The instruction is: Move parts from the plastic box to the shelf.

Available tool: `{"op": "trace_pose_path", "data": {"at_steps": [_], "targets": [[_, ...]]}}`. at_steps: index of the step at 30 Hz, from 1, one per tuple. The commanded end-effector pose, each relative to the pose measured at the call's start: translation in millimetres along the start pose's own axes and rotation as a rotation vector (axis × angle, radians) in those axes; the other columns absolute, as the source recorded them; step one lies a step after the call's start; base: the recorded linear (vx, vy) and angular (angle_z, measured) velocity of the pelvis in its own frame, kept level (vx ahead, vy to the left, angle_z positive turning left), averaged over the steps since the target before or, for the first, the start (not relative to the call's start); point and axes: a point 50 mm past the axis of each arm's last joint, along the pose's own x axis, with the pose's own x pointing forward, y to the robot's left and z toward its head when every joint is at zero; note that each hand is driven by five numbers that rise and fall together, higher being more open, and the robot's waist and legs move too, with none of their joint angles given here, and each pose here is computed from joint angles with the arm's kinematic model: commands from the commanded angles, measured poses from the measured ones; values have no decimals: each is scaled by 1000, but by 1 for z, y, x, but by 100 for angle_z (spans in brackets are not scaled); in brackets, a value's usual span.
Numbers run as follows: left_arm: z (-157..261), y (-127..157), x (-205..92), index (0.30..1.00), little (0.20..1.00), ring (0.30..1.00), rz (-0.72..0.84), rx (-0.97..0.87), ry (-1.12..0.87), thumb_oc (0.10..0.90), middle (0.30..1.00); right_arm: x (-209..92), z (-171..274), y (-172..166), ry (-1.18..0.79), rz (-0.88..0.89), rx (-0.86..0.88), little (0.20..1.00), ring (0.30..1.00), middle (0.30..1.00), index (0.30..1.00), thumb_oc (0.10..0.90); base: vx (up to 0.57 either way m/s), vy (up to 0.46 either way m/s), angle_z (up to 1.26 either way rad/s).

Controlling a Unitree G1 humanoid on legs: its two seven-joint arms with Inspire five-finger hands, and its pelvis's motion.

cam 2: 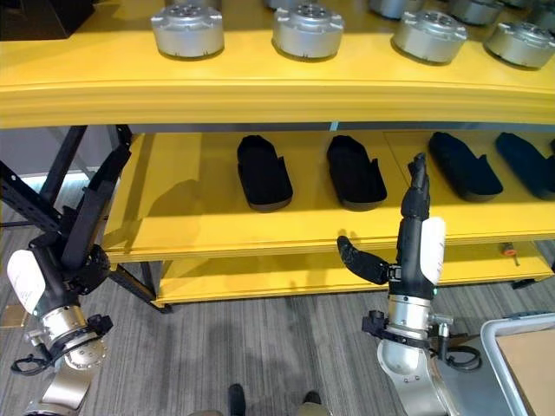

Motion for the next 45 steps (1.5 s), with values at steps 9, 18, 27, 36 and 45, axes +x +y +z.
{"op": "trace_pose_path", "data": {"at_steps": [9,18,27,36,45], "targets": [[60,8,29,300,300,300,85,-250,-251,400,300,17,14,-27,-180,-46,-6,1000,1000,1000,1000,900,104,16,12],[64,-3,22,300,300,300,-33,-320,-236,400,300,14,18,-24,-199,-30,2,1000,1000,1000,1000,900,179,-66,23],[57,-2,21,300,300,300,-7,-357,-157,400,300,15,19,-27,-206,-63,-9,1000,1000,1000,1000,900,155,-66,-6],[53,5,26,300,300,300,51,-465,-73,400,300,13,16,-37,-222,-49,-10,1000,1000,1000,1000,900,105,-47,-10],[54,-4,29,300,300,300,42,-475,-72,400,300,8,14,-38,-187,23,54,1000,1000,1000,1000,900,173,290,-37]]}}
